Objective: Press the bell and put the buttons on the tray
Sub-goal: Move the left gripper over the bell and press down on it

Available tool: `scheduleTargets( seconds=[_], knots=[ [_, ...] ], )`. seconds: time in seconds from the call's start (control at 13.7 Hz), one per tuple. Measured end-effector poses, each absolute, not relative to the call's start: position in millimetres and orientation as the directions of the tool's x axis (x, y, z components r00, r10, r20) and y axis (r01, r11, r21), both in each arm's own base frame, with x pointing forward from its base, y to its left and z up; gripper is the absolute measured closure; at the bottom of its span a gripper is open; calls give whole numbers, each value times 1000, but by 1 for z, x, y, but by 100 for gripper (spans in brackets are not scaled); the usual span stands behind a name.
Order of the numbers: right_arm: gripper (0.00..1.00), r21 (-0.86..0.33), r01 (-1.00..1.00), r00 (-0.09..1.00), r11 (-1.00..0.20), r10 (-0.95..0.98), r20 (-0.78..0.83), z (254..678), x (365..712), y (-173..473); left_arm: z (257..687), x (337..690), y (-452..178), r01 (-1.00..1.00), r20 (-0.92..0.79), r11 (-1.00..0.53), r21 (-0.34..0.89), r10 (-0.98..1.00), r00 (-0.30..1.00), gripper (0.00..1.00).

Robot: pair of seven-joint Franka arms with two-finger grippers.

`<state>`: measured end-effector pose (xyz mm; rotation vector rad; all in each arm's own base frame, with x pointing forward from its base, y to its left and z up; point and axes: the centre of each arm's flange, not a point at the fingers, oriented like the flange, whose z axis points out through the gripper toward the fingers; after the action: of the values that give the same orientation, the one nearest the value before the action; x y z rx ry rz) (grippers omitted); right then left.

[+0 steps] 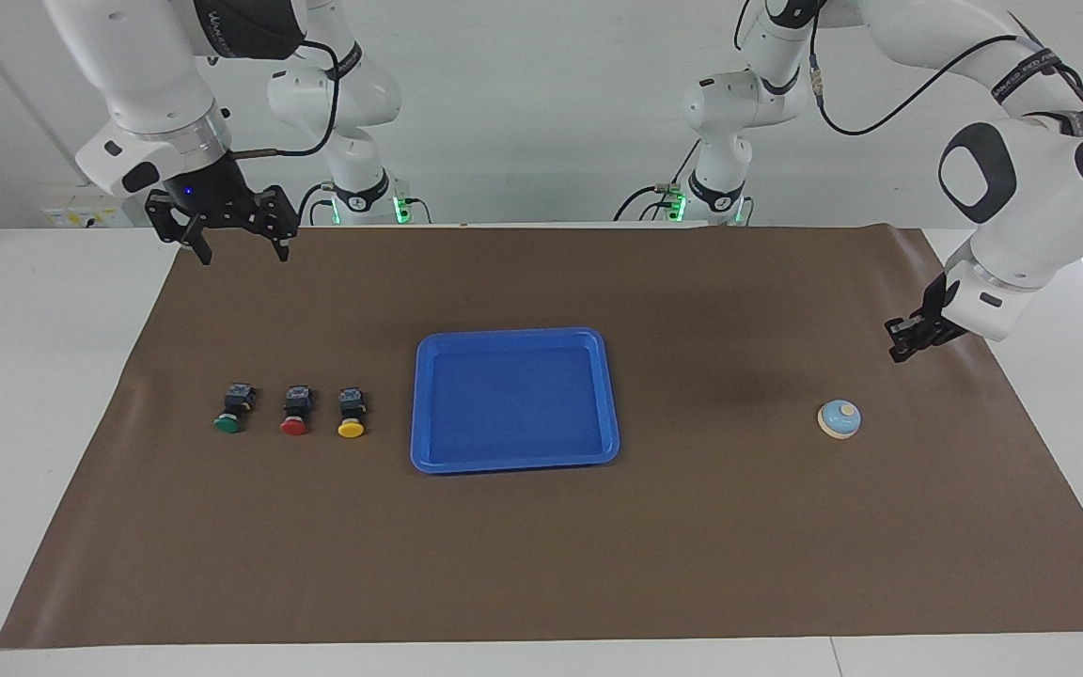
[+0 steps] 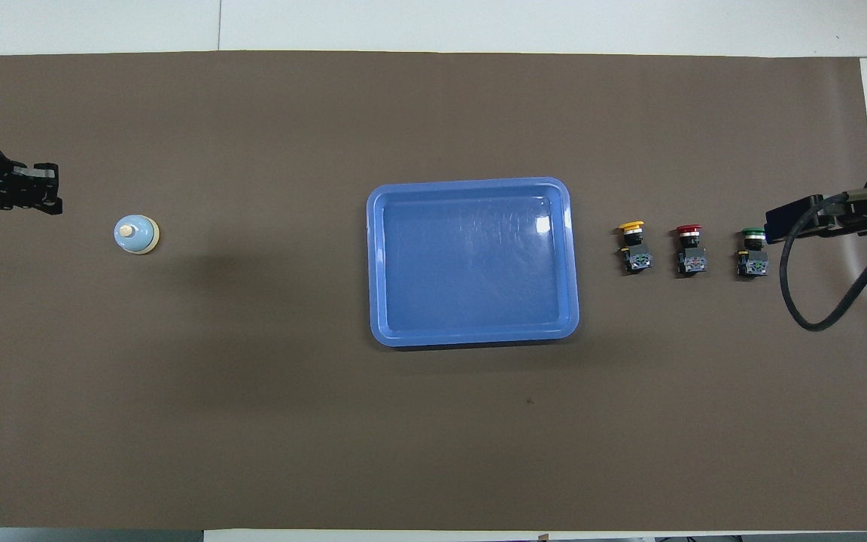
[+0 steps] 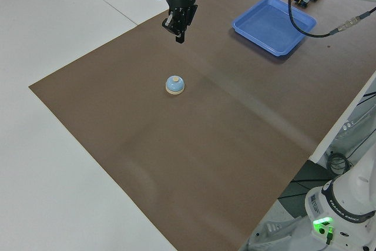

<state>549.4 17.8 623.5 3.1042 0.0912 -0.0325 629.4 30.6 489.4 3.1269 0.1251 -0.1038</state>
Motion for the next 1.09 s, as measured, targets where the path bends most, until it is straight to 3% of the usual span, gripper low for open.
scheduleTargets(
  seconds=[1.09],
  knots=[
    [0, 35, 59, 998, -998, 58, -22, 624, 549, 18, 378, 632, 52, 40, -31, -999, 5, 40, 999, 99]
  ],
)
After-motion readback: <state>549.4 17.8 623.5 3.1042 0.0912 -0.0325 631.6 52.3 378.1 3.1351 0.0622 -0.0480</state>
